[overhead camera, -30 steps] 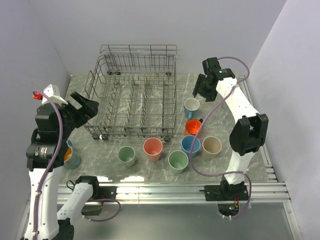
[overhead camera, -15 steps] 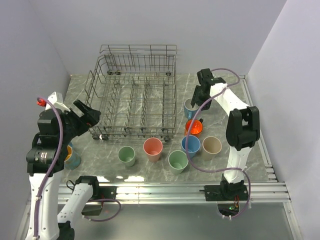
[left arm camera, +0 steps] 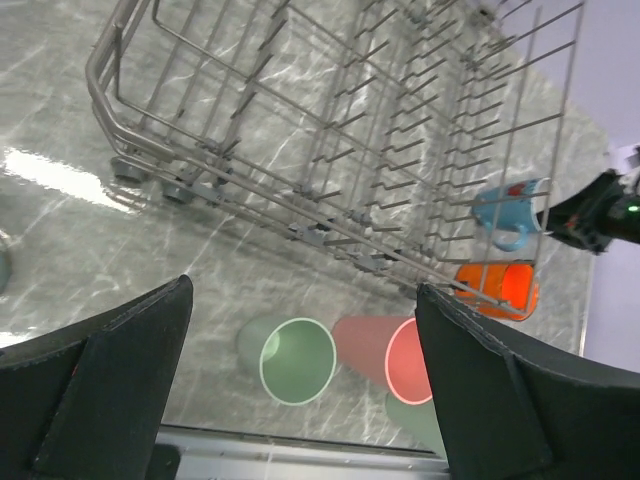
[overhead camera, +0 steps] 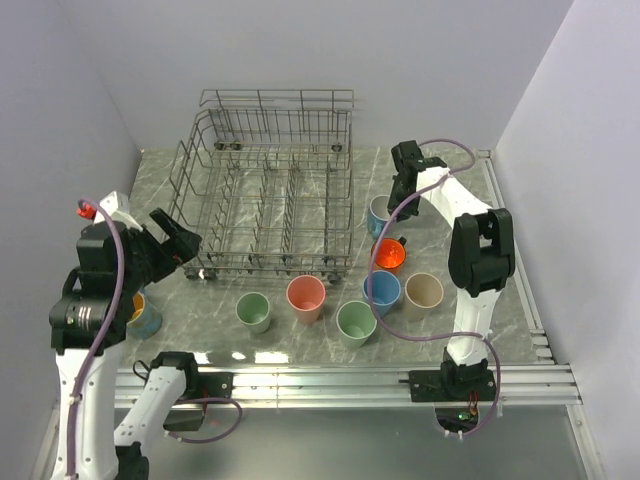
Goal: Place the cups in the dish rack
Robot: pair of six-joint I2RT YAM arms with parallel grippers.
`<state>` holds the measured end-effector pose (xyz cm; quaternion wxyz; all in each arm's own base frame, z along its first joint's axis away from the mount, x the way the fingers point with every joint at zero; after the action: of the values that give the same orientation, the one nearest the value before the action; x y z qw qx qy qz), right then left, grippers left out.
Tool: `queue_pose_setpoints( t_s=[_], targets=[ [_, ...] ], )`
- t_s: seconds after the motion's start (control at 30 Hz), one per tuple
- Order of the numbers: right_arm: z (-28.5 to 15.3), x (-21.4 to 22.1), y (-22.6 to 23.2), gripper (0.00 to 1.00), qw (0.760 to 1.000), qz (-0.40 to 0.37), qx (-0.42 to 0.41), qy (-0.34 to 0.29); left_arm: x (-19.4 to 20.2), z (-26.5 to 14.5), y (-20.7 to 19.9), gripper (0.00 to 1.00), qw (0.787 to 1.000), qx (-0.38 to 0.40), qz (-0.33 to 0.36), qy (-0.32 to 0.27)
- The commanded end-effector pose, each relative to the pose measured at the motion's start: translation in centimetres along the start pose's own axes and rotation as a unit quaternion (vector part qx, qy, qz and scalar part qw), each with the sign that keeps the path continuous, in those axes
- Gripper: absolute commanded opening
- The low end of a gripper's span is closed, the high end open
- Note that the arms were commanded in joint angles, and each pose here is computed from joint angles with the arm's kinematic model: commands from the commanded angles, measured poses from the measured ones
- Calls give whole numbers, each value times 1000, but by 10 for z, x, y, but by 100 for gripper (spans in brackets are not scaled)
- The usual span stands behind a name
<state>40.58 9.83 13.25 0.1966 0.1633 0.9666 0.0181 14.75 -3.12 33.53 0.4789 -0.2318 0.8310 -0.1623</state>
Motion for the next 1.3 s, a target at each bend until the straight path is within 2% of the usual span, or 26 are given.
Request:
queue_pose_setpoints(
  t_s=[0.0,0.03,0.07,0.13,0.23,0.27,0.33,0.4,0.43,0.47,0.5,0.53,0.57,0.6,0.63,0.67,0.7,0.73,0.77,0.9,0.97,1.07,1.27],
  targets=[
    [-50,-32,3,0,998,20,-13,-66,-13,-4,-8,99,999,-3,36,6],
    [-60,-36,-6,0,997,28,11,-74,-18,0,-9,99,999,-14,39,2],
    [-83,-52,-7,0,994,42,5,-103,-27,-4,-14,99,999,-11,39,-12],
    [-108,-62,-17,0,991,63,11,-117,-35,0,-21,99,999,-7,40,-11],
    [-161,-83,-29,0,980,103,-31,-167,-53,1,-40,99,999,26,29,-31],
    [-189,-85,-29,0,974,113,-68,-183,-58,-2,-47,99,998,46,25,-38],
    [-215,-84,-19,0,965,112,-129,-200,-67,-2,-71,99,991,125,19,-48],
    [-247,-64,-4,0,946,102,-242,-188,-74,-3,-86,99,983,173,1,-60],
    [-282,-60,3,0,917,91,-313,-229,-78,-3,-99,99,970,229,5,-76],
    [-271,-46,8,0,911,108,-346,-196,-80,-4,-104,99,963,254,3,-85],
    [-284,-31,17,0,891,92,-414,-166,-80,-9,-110,100,955,281,-25,-87],
    [-300,-32,26,0,858,78,-472,-186,-77,-12,-119,99,943,324,-30,-75],
    [-304,-12,27,0,838,99,-516,-148,-74,-6,-126,99,927,368,-28,-68],
    [-313,1,31,0,816,82,-560,-121,-73,-5,-134,99,915,398,-44,-44],
    [-328,5,37,0,785,59,-602,-134,-68,9,-139,99,908,416,-51,-5],
    [-333,19,36,0,773,67,-622,-111,-62,8,-149,99,879,475,-36,21],
    [-339,26,37,0,762,58,-635,-108,-55,7,-158,99,862,501,-59,48],
    [-351,37,38,0,749,38,-653,-108,-44,14,-158,99,855,510,-68,61],
    [-353,43,38,0,746,32,-657,-103,-49,6,-166,99,835,544,-72,38],
    [-362,58,36,0,736,20,-671,-90,-28,9,-191,99,794,594,-81,98],
    [-363,65,37,0,731,21,-678,-76,-23,15,-209,99,791,597,-72,113],
    [-367,70,39,0,727,16,-682,-80,-9,7,-237,99,768,624,-60,132],
    [-360,80,37,0,734,18,-675,-74,3,6,-260,99,758,636,-58,131]
  ],
)
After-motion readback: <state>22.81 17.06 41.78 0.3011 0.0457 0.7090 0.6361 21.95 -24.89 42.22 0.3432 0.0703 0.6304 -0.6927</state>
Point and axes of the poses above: each gripper's point midway between its finger pads, its own z axis out along the fingers, its own y axis along the line the jaws close on, x = y × z, the point moved 6 cm from there along -z, back along the fingers, and after that the axes turned 2 degrees about z, right-handed, at the moved point
